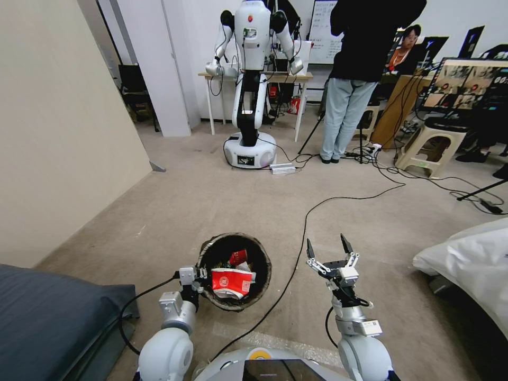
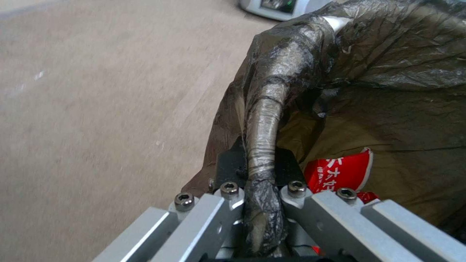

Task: Pick up the trash bin, then pick up the garbage from the floor and place it into the trash bin.

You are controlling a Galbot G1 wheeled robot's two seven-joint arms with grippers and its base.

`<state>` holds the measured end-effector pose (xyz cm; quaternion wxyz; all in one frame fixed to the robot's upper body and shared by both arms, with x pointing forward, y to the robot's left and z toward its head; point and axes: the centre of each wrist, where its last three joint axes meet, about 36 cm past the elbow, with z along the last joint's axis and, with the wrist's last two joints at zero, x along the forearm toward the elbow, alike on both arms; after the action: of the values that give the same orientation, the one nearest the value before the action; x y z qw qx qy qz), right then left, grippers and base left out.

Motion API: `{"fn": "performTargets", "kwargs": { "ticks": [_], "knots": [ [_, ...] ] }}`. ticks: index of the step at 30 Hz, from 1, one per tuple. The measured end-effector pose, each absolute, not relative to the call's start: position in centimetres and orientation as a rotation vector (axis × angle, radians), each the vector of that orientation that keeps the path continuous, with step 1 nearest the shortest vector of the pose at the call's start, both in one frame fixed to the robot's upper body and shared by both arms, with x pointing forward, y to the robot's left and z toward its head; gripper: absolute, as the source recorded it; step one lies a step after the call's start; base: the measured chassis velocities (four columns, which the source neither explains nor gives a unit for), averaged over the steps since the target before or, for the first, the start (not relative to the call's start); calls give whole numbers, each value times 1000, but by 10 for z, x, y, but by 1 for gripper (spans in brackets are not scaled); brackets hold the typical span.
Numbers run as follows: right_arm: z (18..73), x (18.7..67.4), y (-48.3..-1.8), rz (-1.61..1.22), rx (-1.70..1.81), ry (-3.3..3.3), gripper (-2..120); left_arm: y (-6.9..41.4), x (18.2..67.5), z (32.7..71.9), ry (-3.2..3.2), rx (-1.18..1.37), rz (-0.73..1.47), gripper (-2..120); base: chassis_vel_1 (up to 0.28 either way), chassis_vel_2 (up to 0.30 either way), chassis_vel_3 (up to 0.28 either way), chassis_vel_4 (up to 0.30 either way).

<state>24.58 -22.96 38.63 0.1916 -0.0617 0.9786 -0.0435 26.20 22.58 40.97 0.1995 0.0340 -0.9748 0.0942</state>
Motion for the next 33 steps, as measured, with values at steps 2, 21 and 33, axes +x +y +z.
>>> {"fn": "performTargets", "kwargs": {
  "ticks": [2,21,33],
  "knots": [
    [386,246,-229,-122,-175,2748,100,227,264,407,-2716,105,269,1,0,0,0,0],
    [383,246,-224,-115,-195,2753,100,239,278,368,-2483,208,386,1,0,0,0,0],
    [380,246,-223,-117,-205,2750,100,234,276,365,-2423,172,412,0,0,0,0,0]
  ]
}}
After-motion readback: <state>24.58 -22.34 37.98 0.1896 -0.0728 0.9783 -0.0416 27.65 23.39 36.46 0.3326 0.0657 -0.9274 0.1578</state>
